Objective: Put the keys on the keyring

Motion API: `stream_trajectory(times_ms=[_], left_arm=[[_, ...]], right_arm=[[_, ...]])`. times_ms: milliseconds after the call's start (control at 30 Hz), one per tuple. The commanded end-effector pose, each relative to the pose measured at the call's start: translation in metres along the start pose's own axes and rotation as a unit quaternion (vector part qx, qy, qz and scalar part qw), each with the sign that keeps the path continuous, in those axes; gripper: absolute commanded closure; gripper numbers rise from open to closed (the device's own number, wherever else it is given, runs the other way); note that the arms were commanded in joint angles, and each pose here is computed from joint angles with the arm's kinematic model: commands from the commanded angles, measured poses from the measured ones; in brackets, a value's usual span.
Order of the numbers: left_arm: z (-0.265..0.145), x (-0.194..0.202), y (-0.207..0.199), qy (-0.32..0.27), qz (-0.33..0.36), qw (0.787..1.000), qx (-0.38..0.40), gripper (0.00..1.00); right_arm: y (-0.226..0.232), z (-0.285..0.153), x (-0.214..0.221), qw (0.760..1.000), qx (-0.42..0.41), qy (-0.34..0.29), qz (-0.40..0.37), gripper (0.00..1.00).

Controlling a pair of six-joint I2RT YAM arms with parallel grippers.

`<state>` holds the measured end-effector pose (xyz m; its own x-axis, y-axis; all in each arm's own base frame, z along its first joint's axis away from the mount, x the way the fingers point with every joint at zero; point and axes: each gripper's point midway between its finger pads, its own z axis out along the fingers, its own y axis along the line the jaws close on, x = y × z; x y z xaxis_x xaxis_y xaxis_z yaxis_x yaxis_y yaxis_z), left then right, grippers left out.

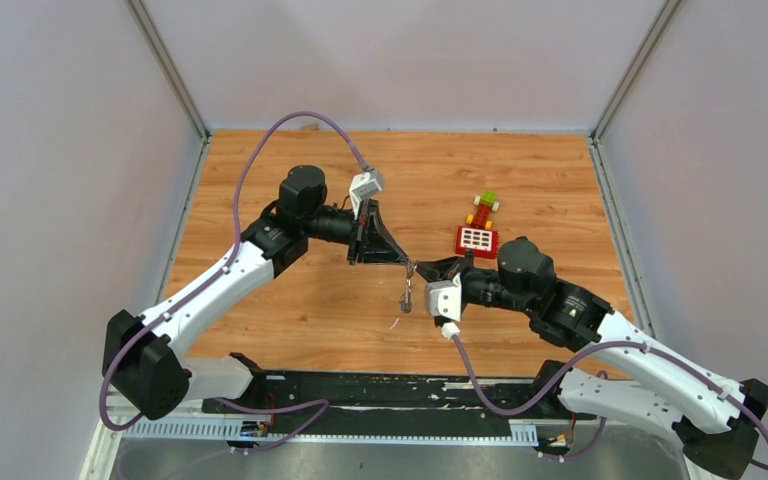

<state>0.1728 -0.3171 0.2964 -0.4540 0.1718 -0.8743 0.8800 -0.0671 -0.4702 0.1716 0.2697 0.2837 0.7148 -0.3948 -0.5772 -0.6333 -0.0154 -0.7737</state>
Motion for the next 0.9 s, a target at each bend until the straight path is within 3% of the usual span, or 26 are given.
stream_trajectory(times_ms=[0,867], left_arm=[[-0.0022,-0.0124,-0.0176,-0.018,0.028,0.999,0.025,1.0],[-0.0029,-0.0133,-0.0141,-0.019,0.035,0.999,0.012,1.0]], right_arm=[[-0.0105,0.0001,-0.0126,0.999,0.019,-0.028,-0.006,1.0],[-0.0101,-0.0026,-0.0168,0.999,0.017,-0.036,-0.003,1.0]])
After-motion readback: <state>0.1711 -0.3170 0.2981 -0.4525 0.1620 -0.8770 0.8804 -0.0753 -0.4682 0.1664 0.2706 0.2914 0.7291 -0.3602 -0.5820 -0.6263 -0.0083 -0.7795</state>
